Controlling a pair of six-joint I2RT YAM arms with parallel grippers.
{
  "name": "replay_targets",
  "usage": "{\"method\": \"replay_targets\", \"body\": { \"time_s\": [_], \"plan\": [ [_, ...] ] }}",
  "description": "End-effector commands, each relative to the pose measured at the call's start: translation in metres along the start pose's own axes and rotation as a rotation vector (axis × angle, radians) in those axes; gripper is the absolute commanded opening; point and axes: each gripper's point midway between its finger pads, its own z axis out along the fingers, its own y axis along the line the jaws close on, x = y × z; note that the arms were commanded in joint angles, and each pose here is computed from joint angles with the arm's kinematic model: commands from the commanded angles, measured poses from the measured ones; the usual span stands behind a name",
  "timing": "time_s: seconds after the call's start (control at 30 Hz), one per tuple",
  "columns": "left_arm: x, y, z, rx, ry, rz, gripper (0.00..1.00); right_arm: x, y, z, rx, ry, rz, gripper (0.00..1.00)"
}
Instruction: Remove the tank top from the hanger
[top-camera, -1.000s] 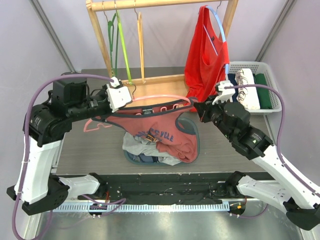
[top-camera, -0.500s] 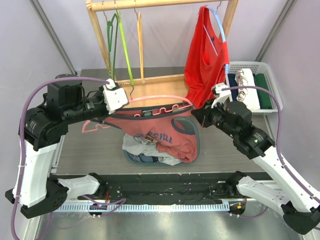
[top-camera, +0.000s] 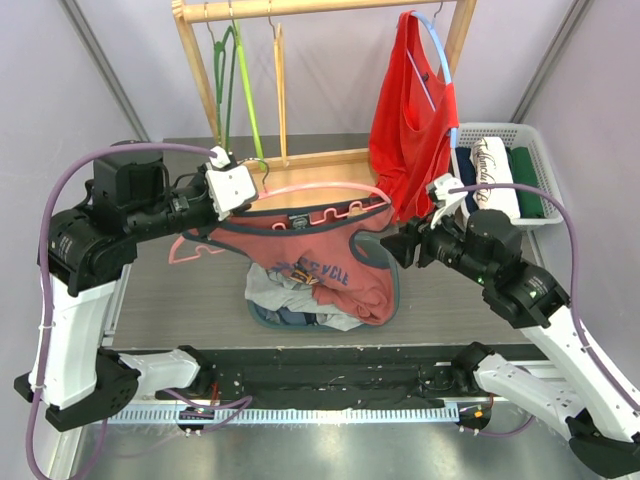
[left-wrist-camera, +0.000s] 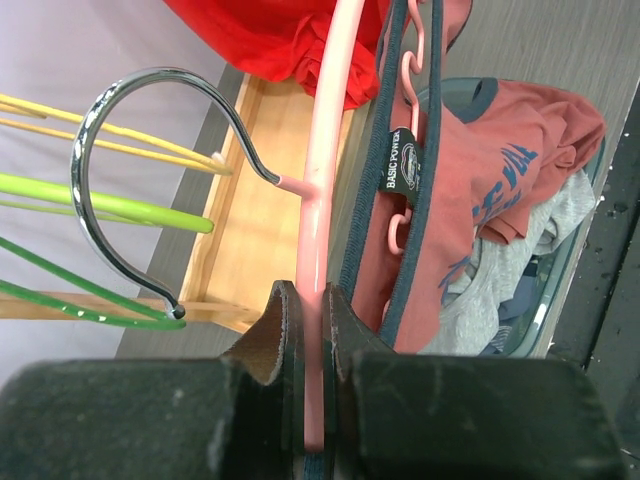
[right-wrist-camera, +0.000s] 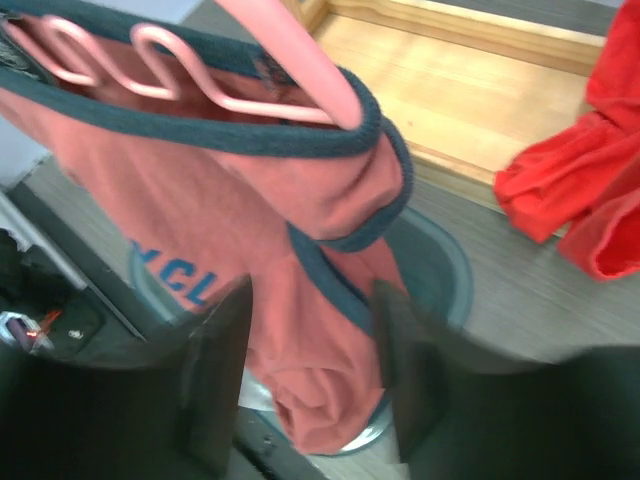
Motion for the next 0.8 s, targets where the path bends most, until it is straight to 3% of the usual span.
{"method": "replay_targets", "body": {
  "time_s": [0.0, 0.03, 0.13, 0.4, 0.5, 0.57, 0.67, 0.7, 0.73, 0.77],
  "plan": [
    [-0.029, 0.009, -0.013, -0.044, -0.117, 0.012, 0.0, -0.007, -0.018, -0.001, 0.098, -0.066, -0.002, 0.72],
    [-0.028, 0.008, -0.013, -0.039, -0.116, 0.011, 0.0, -0.01, -0.018, -0.003, 0.099, -0.086, 0.005, 0.87],
    [-0.028, 0.007, -0.013, -0.038, -0.117, 0.011, 0.0, -0.019, -0.011, -0.005, 0.061, -0.183, 0.051, 0.96],
    [-0.028, 0.004, -0.014, -0.026, -0.122, 0.006, 0.0, -0.035, -0.001, 0.01, -0.027, -0.36, 0.178, 0.88],
    [-0.027, 0.003, -0.015, -0.026, -0.122, 0.004, 0.0, -0.044, 0.002, 0.016, -0.049, -0.395, 0.211, 0.78],
    [-0.026, 0.002, -0.016, -0.025, -0.118, 0.007, 0.0, -0.045, 0.004, 0.02, -0.06, -0.388, 0.228, 0.64],
    [-0.022, 0.002, -0.017, -0.028, -0.109, 0.009, 0.0, -0.046, 0.006, 0.021, -0.071, -0.389, 0.239, 0.31],
    [-0.021, 0.001, -0.016, -0.024, -0.104, 0.008, 0.0, -0.045, 0.005, 0.02, -0.067, -0.389, 0.245, 0.11],
    [-0.02, 0.001, -0.017, -0.026, -0.104, 0.01, 0.0, -0.045, 0.004, 0.019, -0.058, -0.393, 0.25, 0.01],
    [-0.019, 0.0, -0.015, -0.022, -0.101, 0.012, 0.0, -0.043, 0.001, 0.018, -0.045, -0.393, 0.251, 0.01]
  ]
}}
